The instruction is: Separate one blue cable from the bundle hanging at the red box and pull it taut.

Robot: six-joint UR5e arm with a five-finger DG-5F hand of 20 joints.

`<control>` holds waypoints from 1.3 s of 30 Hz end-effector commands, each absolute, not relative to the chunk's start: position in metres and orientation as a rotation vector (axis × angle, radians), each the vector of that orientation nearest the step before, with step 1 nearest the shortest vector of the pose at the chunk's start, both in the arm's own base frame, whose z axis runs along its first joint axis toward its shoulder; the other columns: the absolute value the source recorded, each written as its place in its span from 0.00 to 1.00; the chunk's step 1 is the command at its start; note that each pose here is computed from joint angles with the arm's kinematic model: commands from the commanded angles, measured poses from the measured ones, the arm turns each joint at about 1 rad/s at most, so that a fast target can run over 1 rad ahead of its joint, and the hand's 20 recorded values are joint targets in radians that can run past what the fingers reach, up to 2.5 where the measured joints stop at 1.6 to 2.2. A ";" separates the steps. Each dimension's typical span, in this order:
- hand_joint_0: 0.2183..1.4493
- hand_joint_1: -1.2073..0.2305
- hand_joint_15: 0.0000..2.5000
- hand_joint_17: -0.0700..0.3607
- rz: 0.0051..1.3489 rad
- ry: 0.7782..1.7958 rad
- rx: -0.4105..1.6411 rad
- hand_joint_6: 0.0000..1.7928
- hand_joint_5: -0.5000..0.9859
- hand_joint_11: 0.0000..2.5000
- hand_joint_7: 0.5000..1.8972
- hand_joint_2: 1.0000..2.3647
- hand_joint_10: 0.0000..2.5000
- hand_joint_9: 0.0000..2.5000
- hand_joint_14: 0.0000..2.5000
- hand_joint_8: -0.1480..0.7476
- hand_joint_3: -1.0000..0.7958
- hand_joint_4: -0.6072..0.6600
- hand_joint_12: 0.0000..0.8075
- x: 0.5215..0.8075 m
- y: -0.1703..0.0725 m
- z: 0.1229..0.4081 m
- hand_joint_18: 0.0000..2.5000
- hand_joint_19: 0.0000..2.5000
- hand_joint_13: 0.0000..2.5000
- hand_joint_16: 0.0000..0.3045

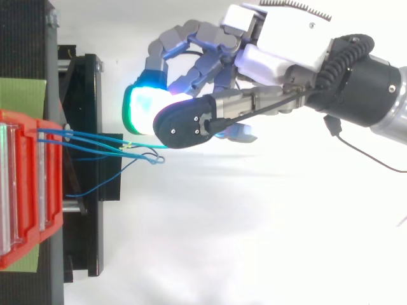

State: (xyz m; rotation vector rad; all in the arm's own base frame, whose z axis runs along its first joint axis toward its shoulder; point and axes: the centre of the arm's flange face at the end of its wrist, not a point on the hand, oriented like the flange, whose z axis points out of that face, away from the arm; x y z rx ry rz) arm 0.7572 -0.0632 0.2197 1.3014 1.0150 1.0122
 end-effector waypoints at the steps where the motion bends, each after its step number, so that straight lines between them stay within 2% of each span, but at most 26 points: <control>1: 0.23 0.42 0.49 0.45 1.010 1.005 1.300 0.53 0.18 0.33 0.28 0.00 0.01 0.38 0.24 0.51 0.28 0.59 0.33 0.758 -0.061 0.220 0.33 0.21 0.68 0.18; 2: 0.22 0.42 0.46 0.46 1.009 1.004 1.301 0.53 0.18 0.33 0.27 0.00 0.01 0.38 0.29 0.51 0.28 0.59 0.34 0.758 -0.061 0.220 0.33 0.21 0.68 0.19; 5: 0.22 0.42 0.45 0.46 1.006 1.001 1.303 0.53 0.18 0.33 0.27 0.00 0.01 0.37 0.32 0.51 0.28 0.60 0.36 0.758 -0.057 0.220 0.33 0.21 0.67 0.19; 13: 0.18 0.45 0.43 0.50 0.996 0.997 1.307 0.53 0.17 0.32 0.24 0.00 0.01 0.35 0.31 0.52 0.28 0.63 0.40 0.758 -0.044 0.220 0.33 0.22 0.65 0.21; 15: 0.18 0.45 0.45 0.50 0.996 0.997 1.307 0.52 0.17 0.32 0.23 0.00 0.01 0.35 0.27 0.53 0.28 0.63 0.41 0.758 -0.041 0.220 0.33 0.21 0.65 0.21; 17: 0.19 0.46 0.53 0.50 0.992 0.997 1.310 0.52 0.17 0.32 0.23 0.00 0.01 0.35 0.09 0.52 0.28 0.63 0.42 0.758 -0.037 0.220 0.32 0.22 0.66 0.21; 19: 0.19 0.46 0.54 0.50 0.989 0.999 1.312 0.52 0.17 0.32 0.22 0.00 0.01 0.35 0.07 0.52 0.28 0.62 0.42 0.757 -0.035 0.219 0.32 0.22 0.67 0.21; 22: 0.19 0.47 0.51 0.50 0.987 1.004 1.314 0.52 0.17 0.33 0.23 0.00 0.01 0.36 0.14 0.53 0.28 0.62 0.42 0.757 -0.030 0.219 0.32 0.23 0.67 0.21; 28: 0.19 0.47 0.48 0.50 0.998 1.009 1.312 0.52 0.17 0.33 0.23 0.00 0.01 0.37 0.21 0.54 0.28 0.62 0.40 0.757 -0.024 0.220 0.33 0.23 0.67 0.21; 32: 0.19 0.44 0.38 0.50 0.986 1.028 1.317 0.52 0.17 0.33 0.22 0.00 0.01 0.37 0.43 0.54 0.28 0.62 0.40 0.752 -0.024 0.231 0.34 0.23 0.65 0.21; 34: 0.19 0.43 0.36 0.50 0.982 1.036 1.321 0.52 0.17 0.34 0.22 0.00 0.01 0.37 0.49 0.53 0.28 0.62 0.39 0.751 -0.023 0.230 0.34 0.23 0.64 0.21; 37: 0.19 0.42 0.36 0.51 0.981 1.045 1.324 0.52 0.17 0.34 0.23 0.00 0.01 0.36 0.52 0.53 0.28 0.62 0.39 0.751 -0.019 0.230 0.35 0.25 0.64 0.22; 39: 0.18 0.41 0.31 0.51 0.983 1.047 1.322 0.52 0.17 0.35 0.22 0.00 0.01 0.35 0.64 0.52 0.28 0.63 0.39 0.751 -0.016 0.230 0.37 0.30 0.60 0.22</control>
